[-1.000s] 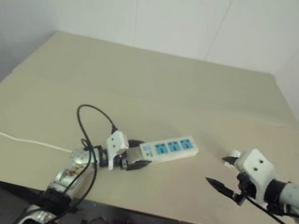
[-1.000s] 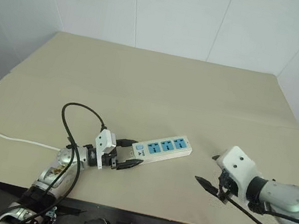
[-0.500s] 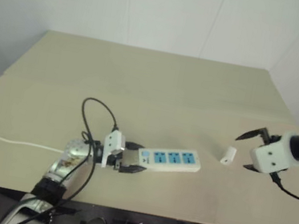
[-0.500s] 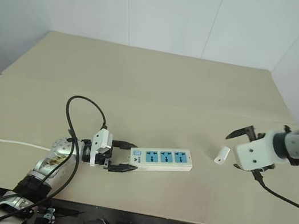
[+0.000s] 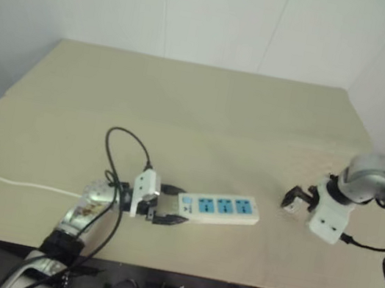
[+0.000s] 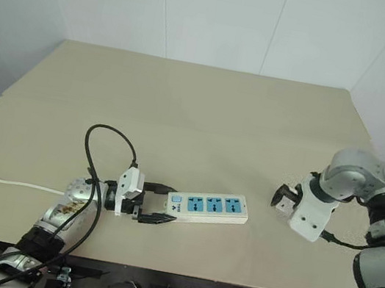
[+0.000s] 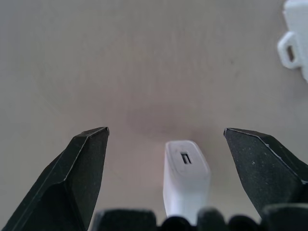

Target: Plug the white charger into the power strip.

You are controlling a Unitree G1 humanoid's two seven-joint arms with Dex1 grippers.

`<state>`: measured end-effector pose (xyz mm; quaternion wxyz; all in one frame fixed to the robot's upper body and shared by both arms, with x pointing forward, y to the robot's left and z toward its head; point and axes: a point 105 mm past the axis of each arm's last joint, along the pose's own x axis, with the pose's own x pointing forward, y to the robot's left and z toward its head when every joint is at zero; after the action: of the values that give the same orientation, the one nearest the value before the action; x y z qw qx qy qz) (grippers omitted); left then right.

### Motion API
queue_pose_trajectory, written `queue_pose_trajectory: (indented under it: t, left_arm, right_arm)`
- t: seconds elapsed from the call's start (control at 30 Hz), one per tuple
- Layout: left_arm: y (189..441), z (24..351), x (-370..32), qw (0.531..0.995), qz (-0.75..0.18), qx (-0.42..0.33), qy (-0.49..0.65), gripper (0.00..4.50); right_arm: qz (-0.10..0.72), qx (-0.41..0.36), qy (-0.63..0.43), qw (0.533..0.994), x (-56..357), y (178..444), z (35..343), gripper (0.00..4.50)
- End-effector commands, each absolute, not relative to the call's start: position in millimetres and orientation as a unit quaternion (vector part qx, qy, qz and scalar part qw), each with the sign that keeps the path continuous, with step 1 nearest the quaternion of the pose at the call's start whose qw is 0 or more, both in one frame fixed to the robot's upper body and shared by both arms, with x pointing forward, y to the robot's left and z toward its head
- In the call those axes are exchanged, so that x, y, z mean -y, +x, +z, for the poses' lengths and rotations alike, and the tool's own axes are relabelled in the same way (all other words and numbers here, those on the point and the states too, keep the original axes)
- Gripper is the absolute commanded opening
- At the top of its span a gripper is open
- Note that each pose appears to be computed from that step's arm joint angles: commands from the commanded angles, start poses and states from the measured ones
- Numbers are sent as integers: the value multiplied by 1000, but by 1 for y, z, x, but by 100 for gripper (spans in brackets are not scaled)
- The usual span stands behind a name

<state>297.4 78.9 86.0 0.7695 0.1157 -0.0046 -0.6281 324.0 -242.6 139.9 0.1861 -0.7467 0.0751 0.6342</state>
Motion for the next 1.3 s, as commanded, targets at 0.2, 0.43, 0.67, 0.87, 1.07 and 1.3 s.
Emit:
queue_pose_trajectory:
  t: [0.2, 0.43, 0.67, 0.87, 1.07, 1.3]
  left_arm:
    - [291, 85, -75, 758, -640, 4, 125, 320]
    - [291, 84, -75, 757, -641, 3, 127, 320]
    - [291, 84, -76, 757, -641, 3, 129, 320]
    - [291, 83, -77, 758, -639, 6, 133, 320]
    - [290, 82, -77, 757, -639, 4, 135, 320]
    - [289, 81, -78, 757, -639, 3, 136, 320]
  right_arm:
    - [610, -74, -771, 168, 232, 344, 144, 450]
    - [605, -66, -778, 155, 224, 352, 143, 450]
    - [602, -72, -781, 148, 226, 356, 138, 450]
    - [601, -64, -785, 132, 226, 357, 136, 450]
    - [598, -60, -791, 115, 228, 359, 135, 356]
    - [593, -53, -796, 107, 229, 362, 136, 114]
